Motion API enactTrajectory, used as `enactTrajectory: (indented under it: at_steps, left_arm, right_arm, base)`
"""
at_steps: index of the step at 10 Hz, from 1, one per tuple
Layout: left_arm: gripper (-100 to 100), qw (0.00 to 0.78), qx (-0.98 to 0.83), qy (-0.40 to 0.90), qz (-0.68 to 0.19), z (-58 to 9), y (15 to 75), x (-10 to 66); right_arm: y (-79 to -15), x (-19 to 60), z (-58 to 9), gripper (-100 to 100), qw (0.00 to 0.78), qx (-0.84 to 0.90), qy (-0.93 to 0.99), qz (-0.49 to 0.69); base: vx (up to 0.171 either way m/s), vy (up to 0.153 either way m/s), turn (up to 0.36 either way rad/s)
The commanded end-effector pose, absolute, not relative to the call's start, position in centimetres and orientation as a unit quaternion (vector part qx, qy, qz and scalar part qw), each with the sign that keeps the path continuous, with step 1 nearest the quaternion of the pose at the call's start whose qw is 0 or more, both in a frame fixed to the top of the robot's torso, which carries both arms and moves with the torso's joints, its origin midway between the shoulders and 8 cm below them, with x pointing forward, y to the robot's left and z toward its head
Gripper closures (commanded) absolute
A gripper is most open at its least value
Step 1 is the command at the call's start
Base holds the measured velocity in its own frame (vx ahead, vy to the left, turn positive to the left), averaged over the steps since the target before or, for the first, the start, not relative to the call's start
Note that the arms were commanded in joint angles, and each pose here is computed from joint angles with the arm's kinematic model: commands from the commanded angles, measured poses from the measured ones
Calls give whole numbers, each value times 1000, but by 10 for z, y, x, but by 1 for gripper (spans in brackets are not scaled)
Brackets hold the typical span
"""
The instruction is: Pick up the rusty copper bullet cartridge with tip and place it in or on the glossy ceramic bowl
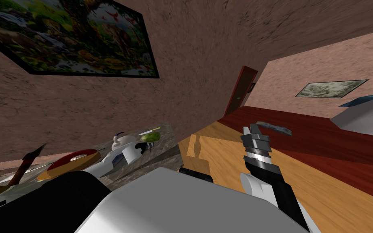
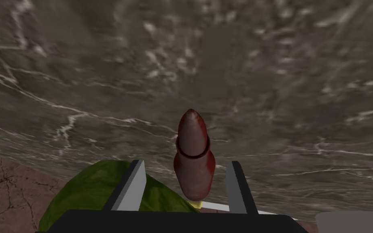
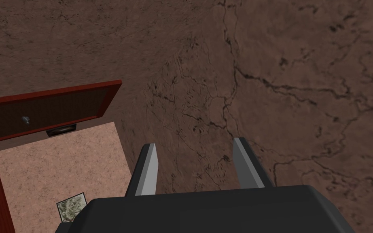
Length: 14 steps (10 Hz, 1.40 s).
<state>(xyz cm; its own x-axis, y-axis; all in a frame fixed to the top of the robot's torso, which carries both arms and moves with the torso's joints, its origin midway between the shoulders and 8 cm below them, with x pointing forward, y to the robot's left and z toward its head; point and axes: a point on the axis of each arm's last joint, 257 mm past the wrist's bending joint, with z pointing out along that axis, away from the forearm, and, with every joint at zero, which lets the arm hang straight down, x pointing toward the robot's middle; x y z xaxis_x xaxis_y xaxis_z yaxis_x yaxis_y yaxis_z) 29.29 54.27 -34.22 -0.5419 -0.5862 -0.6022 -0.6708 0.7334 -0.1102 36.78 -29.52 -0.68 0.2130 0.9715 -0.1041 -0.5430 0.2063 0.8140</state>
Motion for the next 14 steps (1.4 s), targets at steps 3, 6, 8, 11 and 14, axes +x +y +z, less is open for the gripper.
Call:
enactTrajectory:
  at_steps: [3, 6, 8, 11, 14]
  left_arm:
    - [100, 316, -359, 876, 68, -342, 543, 292]
    - [100, 317, -354, 878, 65, -333, 538, 297]
    - [100, 318, -353, 878, 65, -333, 536, 297]
    - [100, 346, -340, 872, 67, -297, 539, 320]
    - [100, 377, -324, 865, 68, -253, 538, 346]
  right_arm:
    - [-295, 368, -7, 0, 705, 330, 325, 537]
    - [-295, 368, -7, 0, 705, 330, 325, 537]
    - [-295, 368, -7, 0, 705, 330, 325, 537]
    - [-295, 368, -7, 0, 705, 330, 325, 537]
    - [-295, 368, -7, 0, 705, 330, 325, 537]
  base:
    - [0, 1, 5]
    - [-6, -5, 27]
    - [-23, -17, 56]
    - [-91, 15, -6]
    - [-213, 68, 2]
